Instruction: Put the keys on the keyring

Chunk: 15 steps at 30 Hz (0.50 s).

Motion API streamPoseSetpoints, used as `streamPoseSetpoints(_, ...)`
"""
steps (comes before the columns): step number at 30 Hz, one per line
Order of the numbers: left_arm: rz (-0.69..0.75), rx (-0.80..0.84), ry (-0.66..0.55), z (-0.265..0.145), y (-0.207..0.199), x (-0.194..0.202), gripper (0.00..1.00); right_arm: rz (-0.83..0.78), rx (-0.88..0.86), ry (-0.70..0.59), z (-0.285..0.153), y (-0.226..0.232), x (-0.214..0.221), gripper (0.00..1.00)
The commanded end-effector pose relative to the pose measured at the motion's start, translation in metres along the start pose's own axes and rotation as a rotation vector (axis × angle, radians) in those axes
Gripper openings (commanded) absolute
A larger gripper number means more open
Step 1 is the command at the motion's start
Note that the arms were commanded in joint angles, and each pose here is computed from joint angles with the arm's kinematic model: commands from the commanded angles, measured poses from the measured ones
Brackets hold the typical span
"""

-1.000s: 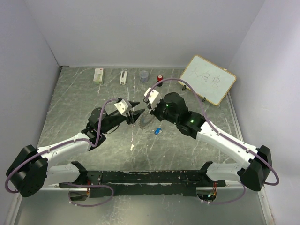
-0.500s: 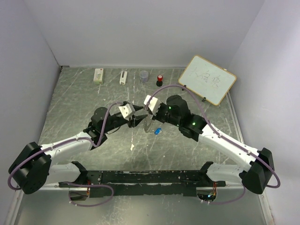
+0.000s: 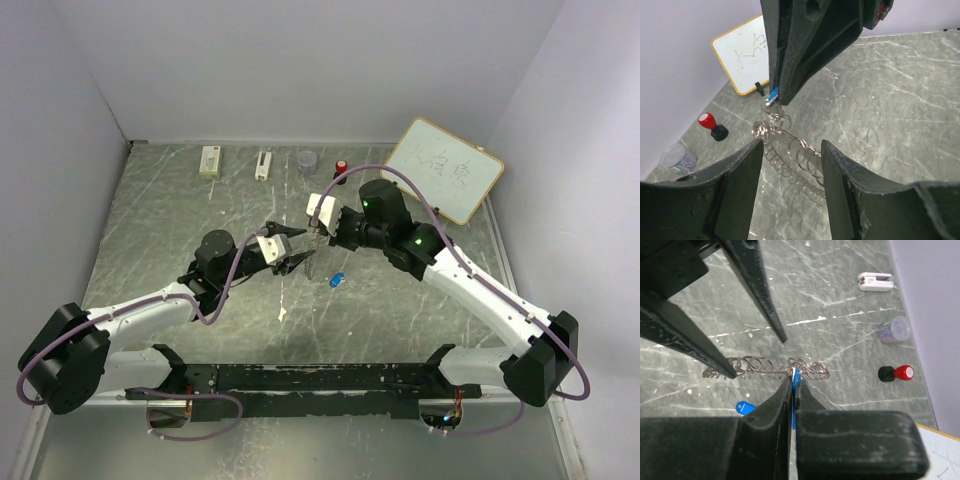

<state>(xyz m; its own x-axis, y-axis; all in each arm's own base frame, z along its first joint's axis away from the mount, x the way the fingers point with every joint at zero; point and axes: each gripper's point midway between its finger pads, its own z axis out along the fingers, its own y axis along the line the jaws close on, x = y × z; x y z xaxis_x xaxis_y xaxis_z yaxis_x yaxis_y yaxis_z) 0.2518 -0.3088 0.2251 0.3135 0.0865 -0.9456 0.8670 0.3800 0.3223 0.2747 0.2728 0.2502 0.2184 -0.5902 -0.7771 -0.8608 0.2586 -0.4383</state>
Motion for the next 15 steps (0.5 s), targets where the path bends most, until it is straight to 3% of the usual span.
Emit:
streamPoseSetpoints(1,0.082,-0.024,-0.039,0.001,0.016,-0.017,0.61,-0.054,-0.085,-0.025,-0.003,0.008,-0.011,0.0)
streamPoseSetpoints(15,0.11,0.105,-0.094,0.01,0.018,-0.027,0.52,-0.075,-0.177,-0.012,0.002,0.023,-0.005,0.0)
